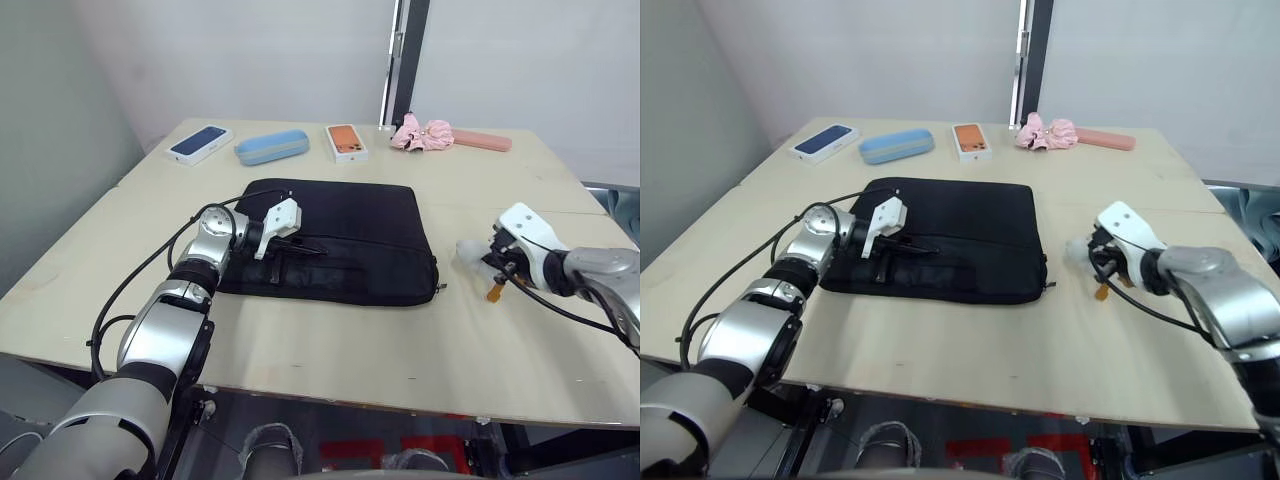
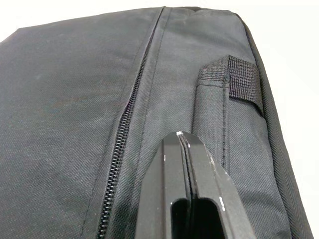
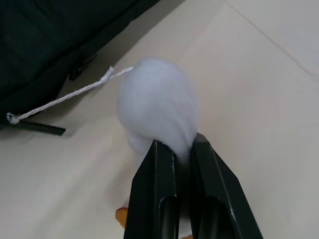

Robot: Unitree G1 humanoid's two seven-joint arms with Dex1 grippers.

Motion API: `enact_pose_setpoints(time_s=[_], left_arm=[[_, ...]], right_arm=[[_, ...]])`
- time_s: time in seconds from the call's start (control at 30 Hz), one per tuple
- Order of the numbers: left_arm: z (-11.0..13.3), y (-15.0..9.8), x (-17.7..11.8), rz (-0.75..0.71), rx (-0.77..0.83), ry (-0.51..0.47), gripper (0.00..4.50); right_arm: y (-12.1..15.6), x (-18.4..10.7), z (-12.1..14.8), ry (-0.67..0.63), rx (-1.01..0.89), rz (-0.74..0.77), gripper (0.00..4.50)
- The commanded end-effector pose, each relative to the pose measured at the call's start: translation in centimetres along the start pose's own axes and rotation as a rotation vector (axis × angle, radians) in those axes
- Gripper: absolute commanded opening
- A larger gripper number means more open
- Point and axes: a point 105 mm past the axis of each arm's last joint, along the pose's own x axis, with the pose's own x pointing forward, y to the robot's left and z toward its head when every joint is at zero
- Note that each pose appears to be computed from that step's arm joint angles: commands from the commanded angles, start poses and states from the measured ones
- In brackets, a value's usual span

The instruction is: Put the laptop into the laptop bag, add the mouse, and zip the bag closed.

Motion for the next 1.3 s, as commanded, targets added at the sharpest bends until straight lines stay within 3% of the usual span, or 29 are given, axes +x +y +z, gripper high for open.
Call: enact_pose_setpoints(time_s=[0.03,0.47,1.03,1.13,1.3], left_arm=[[-2.4,-1.4,0.3,-0.054,-0.083,0.072,0.0],[-2.5,-2.0,0.7,-0.091,-0.085,0.073,0.0],[-2.8,-2.1,0.8,-0.084,-0.094,0.07,0.0],[-2.6,-1.9,0.8,-0.072,-0.091,0.065,0.0],[-1.5,-1.3,0.1,-0.059,-0.077,0.036,0.0]], right_arm=[[-1.2,0.0,2.0,-0.052,-0.014,-0.079,0.05],[-2.6,1.7,6.3,-0.119,-0.013,-0.181,0.05],[-2.0,2.6,3.5,-0.043,0.093,-0.092,0.05],[-0.2,2.5,3.1,-0.025,0.098,0.033,1.05],[-1.0,1.9,3.3,-0.025,0.129,0.033,2.83]])
